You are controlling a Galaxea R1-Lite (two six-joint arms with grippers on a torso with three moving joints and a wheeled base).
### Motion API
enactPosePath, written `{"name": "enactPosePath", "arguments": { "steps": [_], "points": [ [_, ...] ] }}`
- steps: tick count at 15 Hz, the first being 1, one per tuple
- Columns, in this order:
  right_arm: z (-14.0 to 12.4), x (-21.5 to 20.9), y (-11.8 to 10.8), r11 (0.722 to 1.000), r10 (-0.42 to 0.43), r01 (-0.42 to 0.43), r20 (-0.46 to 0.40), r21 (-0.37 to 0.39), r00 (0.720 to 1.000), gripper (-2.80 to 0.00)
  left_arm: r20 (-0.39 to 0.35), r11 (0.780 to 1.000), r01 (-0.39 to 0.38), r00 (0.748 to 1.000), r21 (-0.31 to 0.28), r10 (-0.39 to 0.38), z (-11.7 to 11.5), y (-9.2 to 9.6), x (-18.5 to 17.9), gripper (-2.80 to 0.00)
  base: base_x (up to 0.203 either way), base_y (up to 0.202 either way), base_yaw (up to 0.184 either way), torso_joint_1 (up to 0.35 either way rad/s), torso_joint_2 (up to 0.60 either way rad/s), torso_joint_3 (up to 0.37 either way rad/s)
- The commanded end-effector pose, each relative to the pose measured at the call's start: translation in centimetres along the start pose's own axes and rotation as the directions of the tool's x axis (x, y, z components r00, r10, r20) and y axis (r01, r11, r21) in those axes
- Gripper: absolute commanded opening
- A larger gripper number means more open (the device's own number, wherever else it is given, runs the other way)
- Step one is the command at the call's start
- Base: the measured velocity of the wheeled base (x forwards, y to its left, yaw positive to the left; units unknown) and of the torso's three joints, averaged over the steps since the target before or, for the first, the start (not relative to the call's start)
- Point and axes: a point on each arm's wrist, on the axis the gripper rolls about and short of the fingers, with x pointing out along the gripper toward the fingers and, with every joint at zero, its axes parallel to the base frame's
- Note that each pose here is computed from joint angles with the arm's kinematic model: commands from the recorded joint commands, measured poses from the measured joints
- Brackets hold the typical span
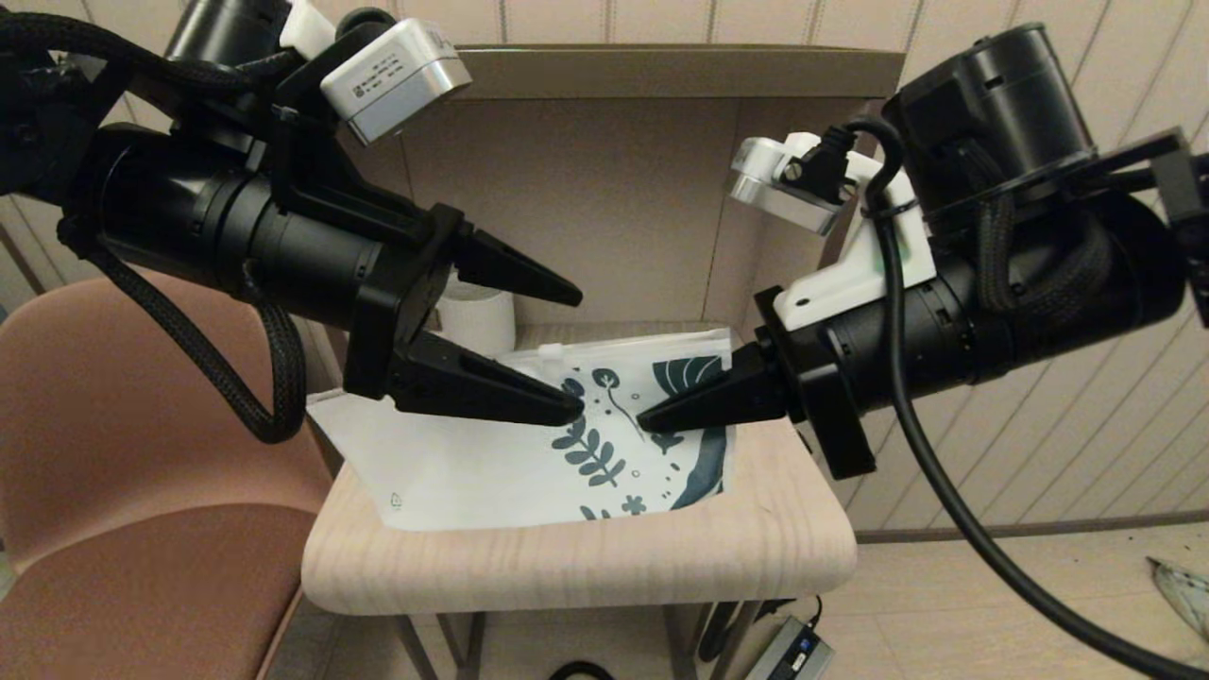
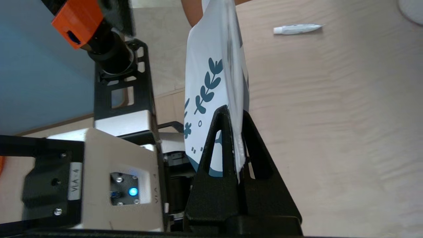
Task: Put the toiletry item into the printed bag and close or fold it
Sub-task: Open the storage bag
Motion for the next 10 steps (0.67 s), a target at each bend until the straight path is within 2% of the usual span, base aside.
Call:
{"name": "enactPosePath", "arguments": {
  "steps": [1,7,10],
  "points": [
    [0.0,-0.3,0.0,1.000,-0.004,0.004,0.003,-0.019,1.000,-2.80,-0.009,1.000,0.014,1.000,-0.015,-0.014,-0.3,0.1,0.3,0.00,0.000,0.000,0.000,0.000,0.00,0.000],
    [-0.5,-2.9,0.2,0.995,-0.076,0.077,0.019,-0.071,0.997,-2.80,-0.025,0.999,0.024,0.999,-0.041,-0.025,-0.3,0.6,0.5,0.00,0.000,0.000,0.000,0.000,0.00,0.000],
    [-0.6,-3.5,1.0,0.991,-0.074,0.077,0.024,-0.106,0.997,-2.80,-0.033,0.998,0.029,0.999,-0.047,-0.030,0.5,1.3,0.6,0.00,0.000,0.000,0.000,0.000,0.00,0.000]
  ]
}}
